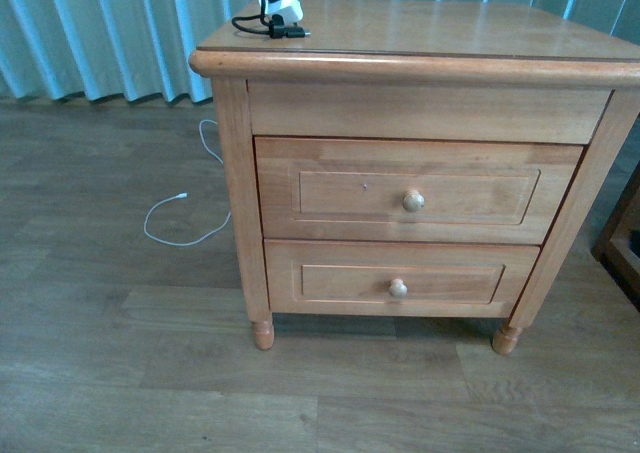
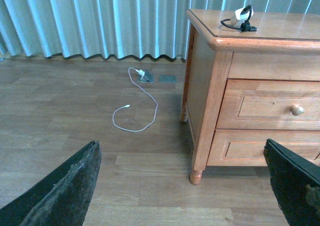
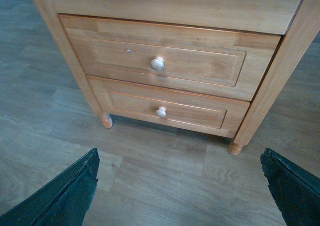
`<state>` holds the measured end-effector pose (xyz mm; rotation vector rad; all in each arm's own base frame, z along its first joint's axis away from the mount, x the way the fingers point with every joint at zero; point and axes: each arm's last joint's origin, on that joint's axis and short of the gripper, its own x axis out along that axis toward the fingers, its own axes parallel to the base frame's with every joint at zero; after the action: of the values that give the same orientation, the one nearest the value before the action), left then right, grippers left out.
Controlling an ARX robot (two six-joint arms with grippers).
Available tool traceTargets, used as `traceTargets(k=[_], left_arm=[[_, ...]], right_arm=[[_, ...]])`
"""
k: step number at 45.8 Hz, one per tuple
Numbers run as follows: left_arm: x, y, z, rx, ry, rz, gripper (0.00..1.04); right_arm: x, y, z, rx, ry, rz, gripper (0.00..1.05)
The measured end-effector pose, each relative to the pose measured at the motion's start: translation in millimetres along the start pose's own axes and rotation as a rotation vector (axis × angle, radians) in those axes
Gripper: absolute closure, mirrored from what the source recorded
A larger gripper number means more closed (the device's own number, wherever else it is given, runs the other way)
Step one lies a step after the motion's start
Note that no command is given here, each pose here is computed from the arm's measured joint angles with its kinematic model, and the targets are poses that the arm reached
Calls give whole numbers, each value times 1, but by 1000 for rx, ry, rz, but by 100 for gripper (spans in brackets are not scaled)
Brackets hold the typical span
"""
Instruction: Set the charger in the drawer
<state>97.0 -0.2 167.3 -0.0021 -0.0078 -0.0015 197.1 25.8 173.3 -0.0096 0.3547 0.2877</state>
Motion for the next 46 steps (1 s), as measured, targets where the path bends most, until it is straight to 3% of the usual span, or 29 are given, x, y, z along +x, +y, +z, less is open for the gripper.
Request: traceTargets(k=[15,33,46], left_arm=[[0,0,0,0,0,0,6],[0,0,0,0,0,0,6],[0,0,0,0,0,0,6]], right_arm=[[100,1,12,-53,15,-61,8],[220,1,-13,-68,42,-232,8],[248,24,-22,-59,61,-185,8]])
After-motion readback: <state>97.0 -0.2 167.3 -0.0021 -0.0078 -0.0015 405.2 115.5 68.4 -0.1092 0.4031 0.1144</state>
